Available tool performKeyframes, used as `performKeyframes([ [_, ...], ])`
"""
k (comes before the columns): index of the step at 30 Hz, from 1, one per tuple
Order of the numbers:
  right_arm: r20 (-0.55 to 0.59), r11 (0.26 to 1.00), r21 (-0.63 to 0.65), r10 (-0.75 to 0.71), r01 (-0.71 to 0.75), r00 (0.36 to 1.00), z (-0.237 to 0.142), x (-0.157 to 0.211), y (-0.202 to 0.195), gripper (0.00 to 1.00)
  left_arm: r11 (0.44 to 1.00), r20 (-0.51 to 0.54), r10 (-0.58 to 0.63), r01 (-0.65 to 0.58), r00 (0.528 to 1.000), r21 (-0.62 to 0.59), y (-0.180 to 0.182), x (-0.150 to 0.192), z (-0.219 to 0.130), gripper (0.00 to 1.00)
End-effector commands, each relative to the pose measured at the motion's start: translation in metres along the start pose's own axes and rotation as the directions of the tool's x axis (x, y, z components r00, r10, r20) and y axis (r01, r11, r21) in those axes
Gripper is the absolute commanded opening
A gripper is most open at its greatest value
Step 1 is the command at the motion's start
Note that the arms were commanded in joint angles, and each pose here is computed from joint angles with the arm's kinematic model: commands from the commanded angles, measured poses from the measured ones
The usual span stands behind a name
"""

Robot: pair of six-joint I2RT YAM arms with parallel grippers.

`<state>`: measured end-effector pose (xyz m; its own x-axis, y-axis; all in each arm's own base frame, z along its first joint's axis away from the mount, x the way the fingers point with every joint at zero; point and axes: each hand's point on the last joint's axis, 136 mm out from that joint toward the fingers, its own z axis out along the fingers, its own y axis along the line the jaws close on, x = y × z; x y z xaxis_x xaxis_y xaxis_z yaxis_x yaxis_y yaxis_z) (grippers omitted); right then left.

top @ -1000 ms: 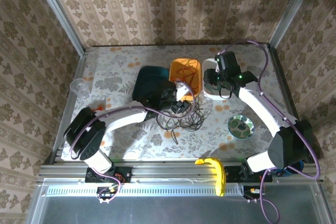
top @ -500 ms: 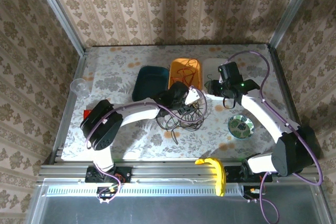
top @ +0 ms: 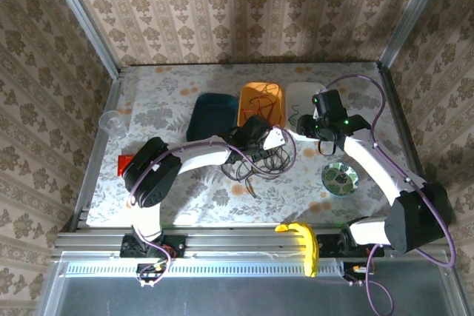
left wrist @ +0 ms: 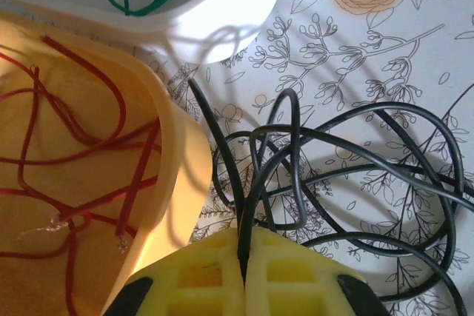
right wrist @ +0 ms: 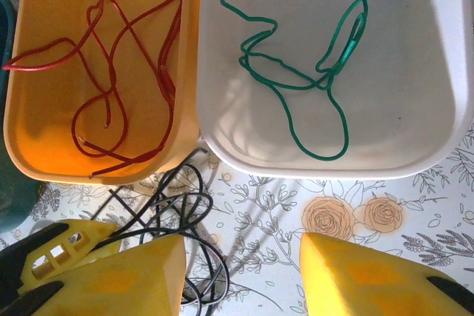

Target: Untangle the cables

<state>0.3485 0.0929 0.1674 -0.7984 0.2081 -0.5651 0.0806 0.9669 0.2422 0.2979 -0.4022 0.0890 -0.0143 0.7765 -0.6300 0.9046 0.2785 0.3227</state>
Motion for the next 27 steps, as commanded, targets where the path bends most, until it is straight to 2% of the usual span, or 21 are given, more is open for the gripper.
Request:
performKeyframes([
  [1,0.002,0.998,-0.054,-0.013,0.013,1.000,-0.007,0.000,0.007,0.46,0.999,0.126,0.020,-0.015,0.992,-0.036,0.012,-0.047,-0.038,0.00],
  [6,-0.043,0.973,-0.225,-0.056,0.045,0.997,-0.004,0.013,0.037,0.46,0.999,0.262,-0.045,0.047,0.964,-0.002,0.021,-0.078,-0.090,0.00],
  [10,-0.071,0.923,-0.377,-0.105,0.070,0.992,-0.008,0.025,0.069,0.46,0.990,0.306,-0.134,0.115,0.943,0.078,0.020,-0.083,-0.111,0.00],
  [13,-0.059,0.897,-0.432,-0.135,0.097,0.989,-0.013,0.027,0.083,0.46,0.987,0.299,-0.157,0.139,0.941,0.082,0.020,-0.078,-0.111,0.00],
  [21,-0.093,0.887,-0.451,-0.153,0.096,0.984,-0.007,0.035,0.088,0.45,0.986,0.296,-0.166,0.149,0.941,0.078,0.021,-0.076,-0.111,0.00],
  [27,-0.069,0.843,-0.516,-0.218,0.152,0.973,-0.021,0.043,0.106,0.44,0.985,0.275,-0.169,0.155,0.947,0.072,0.023,-0.069,-0.107,0.00],
])
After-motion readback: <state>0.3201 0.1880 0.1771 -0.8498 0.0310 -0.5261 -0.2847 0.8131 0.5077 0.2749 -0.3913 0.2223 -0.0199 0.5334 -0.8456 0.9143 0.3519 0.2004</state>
